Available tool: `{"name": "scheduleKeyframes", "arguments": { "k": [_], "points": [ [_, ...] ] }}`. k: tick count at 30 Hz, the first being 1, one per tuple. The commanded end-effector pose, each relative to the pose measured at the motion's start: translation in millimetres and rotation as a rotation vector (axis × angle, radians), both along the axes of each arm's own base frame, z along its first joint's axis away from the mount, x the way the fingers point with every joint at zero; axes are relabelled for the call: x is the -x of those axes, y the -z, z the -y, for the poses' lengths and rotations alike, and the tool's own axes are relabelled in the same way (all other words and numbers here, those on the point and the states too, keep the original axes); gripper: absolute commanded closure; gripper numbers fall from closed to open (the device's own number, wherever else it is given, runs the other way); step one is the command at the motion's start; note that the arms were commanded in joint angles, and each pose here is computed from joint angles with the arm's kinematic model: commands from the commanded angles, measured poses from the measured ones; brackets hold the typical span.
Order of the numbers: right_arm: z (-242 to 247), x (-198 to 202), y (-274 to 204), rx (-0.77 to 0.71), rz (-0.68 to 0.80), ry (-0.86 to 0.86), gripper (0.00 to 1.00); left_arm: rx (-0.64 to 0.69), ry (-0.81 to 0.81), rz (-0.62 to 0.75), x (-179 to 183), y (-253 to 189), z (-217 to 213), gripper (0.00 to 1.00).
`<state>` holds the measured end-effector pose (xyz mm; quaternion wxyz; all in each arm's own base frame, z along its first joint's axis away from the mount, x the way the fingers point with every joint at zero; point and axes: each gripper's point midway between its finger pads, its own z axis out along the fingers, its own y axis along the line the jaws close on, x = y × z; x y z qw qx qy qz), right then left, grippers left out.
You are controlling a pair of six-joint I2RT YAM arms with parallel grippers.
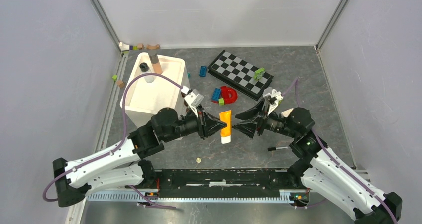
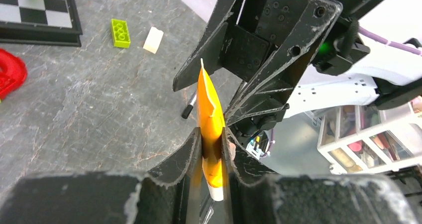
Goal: Organize the makeup
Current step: Pick up the makeup from the center of the board.
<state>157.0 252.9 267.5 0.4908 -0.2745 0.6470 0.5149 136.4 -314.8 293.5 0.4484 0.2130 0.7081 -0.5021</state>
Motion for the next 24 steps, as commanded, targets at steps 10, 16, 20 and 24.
{"name": "scheduleKeyframes", "arguments": {
  "k": [10, 16, 20, 24],
  "points": [
    [-12.4, 43.1, -97.1, -0.314, 0.129, -0.273, 0.37, 0.049, 0.198, 0.233, 32.4, -41.9, -3.6, 0.95],
    [-16.5, 37.8, -92.7, -0.311, 0.099, -0.273, 0.37, 0.054, 0.234, 0.237, 38.3, -43.9, -2.0, 0.94],
    [-17.7, 36.7, -88.9, -0.31, 0.082, -0.274, 0.43, 0.053, 0.24, 0.236, 39.4, -43.4, -1.6, 0.94],
    [-19.0, 36.9, -86.3, -0.306, 0.07, -0.283, 0.51, 0.053, 0.245, 0.236, 39.9, -43.1, -1.1, 0.94]
  ]
}}
